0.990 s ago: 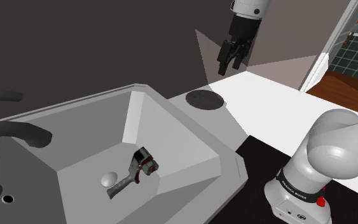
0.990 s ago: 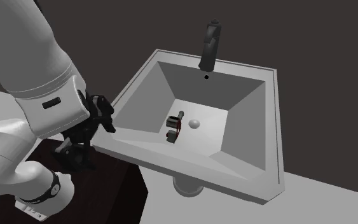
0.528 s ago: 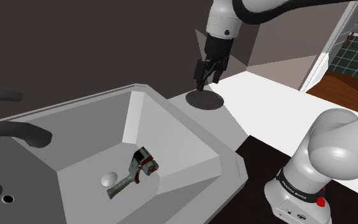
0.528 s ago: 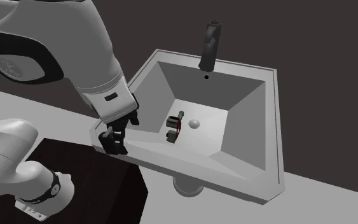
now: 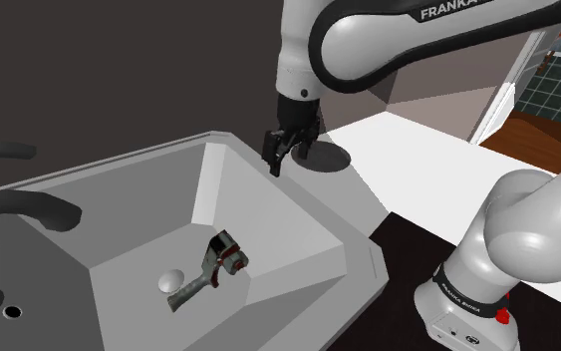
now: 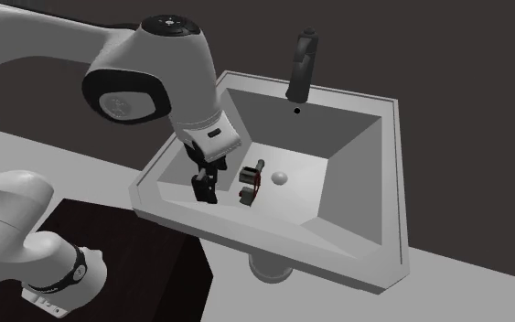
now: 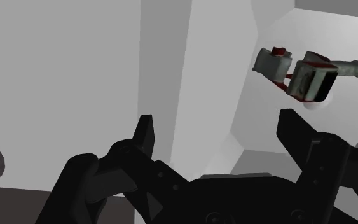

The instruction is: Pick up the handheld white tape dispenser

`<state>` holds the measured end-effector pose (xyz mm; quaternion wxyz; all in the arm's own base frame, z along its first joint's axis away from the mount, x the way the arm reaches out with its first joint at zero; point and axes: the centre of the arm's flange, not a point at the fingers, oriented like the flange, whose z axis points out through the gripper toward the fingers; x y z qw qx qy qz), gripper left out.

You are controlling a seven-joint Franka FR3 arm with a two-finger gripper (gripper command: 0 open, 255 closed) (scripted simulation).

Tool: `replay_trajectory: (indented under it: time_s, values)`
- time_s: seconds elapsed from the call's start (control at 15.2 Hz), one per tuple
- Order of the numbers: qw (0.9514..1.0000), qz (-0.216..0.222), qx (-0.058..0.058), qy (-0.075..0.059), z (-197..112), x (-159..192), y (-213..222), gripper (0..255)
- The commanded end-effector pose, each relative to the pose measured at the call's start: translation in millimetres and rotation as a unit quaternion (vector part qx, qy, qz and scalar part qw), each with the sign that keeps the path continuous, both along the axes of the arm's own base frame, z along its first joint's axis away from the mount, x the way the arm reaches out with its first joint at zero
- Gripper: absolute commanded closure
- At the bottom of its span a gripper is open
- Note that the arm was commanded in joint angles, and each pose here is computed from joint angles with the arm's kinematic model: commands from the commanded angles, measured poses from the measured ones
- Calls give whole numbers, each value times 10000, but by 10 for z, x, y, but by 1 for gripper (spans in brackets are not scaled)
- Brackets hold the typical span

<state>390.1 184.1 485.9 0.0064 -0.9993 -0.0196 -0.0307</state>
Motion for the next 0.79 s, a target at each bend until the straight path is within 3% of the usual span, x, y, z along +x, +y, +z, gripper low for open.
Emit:
replay_trajectory:
  time_s: [0.0,0.73]
  values:
    - [10000,36,-4,19,-144,124,245,0]
    - [9996,240,-73,135,-959,546,1400,0]
